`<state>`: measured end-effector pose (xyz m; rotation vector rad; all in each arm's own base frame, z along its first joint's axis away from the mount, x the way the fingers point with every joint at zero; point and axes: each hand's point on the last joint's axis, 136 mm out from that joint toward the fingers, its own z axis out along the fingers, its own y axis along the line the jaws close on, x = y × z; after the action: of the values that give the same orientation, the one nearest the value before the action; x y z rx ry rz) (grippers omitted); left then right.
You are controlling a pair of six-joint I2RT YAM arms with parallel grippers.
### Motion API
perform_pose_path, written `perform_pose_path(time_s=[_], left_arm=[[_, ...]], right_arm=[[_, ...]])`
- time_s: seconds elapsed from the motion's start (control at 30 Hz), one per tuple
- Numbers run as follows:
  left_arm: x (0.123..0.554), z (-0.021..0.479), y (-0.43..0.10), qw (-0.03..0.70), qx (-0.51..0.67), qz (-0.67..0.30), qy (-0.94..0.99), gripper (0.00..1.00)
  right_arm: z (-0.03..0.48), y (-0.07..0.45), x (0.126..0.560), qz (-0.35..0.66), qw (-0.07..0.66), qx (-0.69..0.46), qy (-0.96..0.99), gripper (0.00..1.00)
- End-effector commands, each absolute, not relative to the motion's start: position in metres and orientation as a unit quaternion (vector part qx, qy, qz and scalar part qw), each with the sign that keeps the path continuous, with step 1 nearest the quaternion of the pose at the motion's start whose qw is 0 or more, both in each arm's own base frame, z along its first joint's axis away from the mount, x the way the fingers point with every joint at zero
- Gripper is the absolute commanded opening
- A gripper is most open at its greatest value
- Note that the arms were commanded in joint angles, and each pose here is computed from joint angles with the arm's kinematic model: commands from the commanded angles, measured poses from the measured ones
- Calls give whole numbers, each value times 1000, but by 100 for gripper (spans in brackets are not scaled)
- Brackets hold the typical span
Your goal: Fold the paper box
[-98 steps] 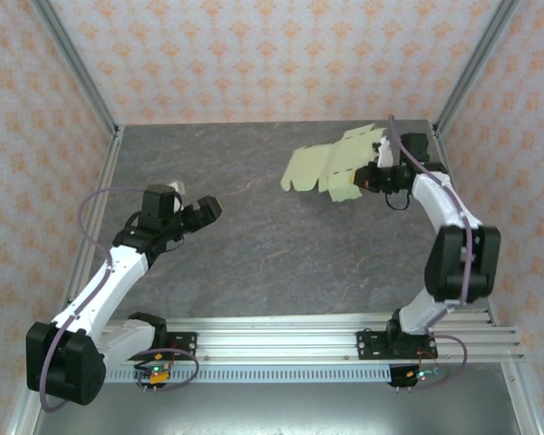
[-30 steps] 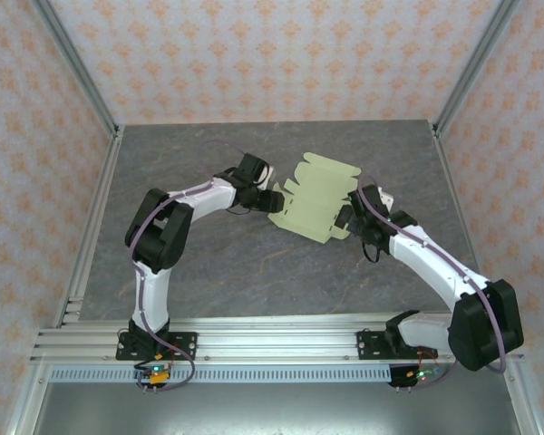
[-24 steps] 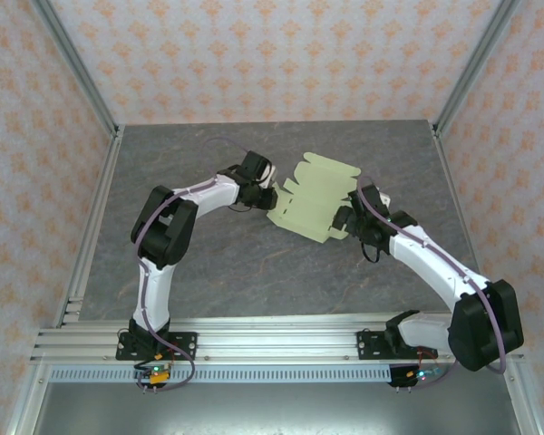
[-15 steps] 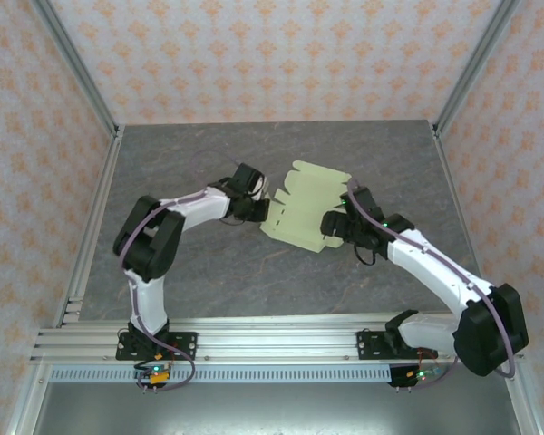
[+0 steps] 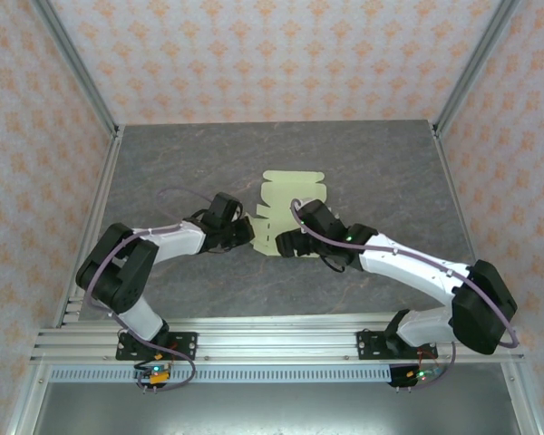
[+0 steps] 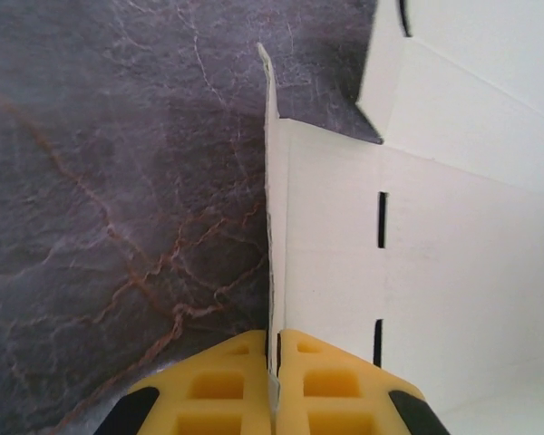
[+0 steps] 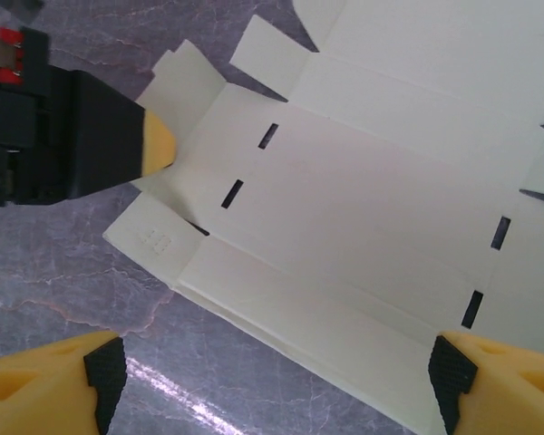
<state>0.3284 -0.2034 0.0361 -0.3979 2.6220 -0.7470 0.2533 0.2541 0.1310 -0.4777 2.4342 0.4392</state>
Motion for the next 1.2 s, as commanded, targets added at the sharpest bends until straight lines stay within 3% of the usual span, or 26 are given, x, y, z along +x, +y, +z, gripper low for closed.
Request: perform_pose_path(time_s=[0.0, 0.07, 0.17, 0.43, 0.53, 0.77, 1.17], left_arm=[[330, 52, -204, 205, -168, -284, 921, 1], [329, 56, -203, 209, -175, -289, 918, 1], [329, 63, -199, 220, -195, -293, 910, 0], [327, 70, -193, 238, -237, -294, 895, 0], [327, 72, -200, 230, -243, -310, 890, 0], [325, 81, -218, 202, -251, -346, 881, 0], [316, 81, -218, 190, -268, -356, 875, 1]], right_arm=[[129, 259, 253, 176, 312, -179, 916, 90], [125, 253, 256, 173, 308, -120, 928, 90], [117, 213, 264, 129, 306, 88, 939, 90], [117, 221, 244, 329, 230, 392, 828, 93], [117, 236, 242, 394, 209, 451, 773, 92], [109, 247, 254, 422, 186, 517, 721, 88], [91, 229, 264, 364, 227, 555, 713, 56]])
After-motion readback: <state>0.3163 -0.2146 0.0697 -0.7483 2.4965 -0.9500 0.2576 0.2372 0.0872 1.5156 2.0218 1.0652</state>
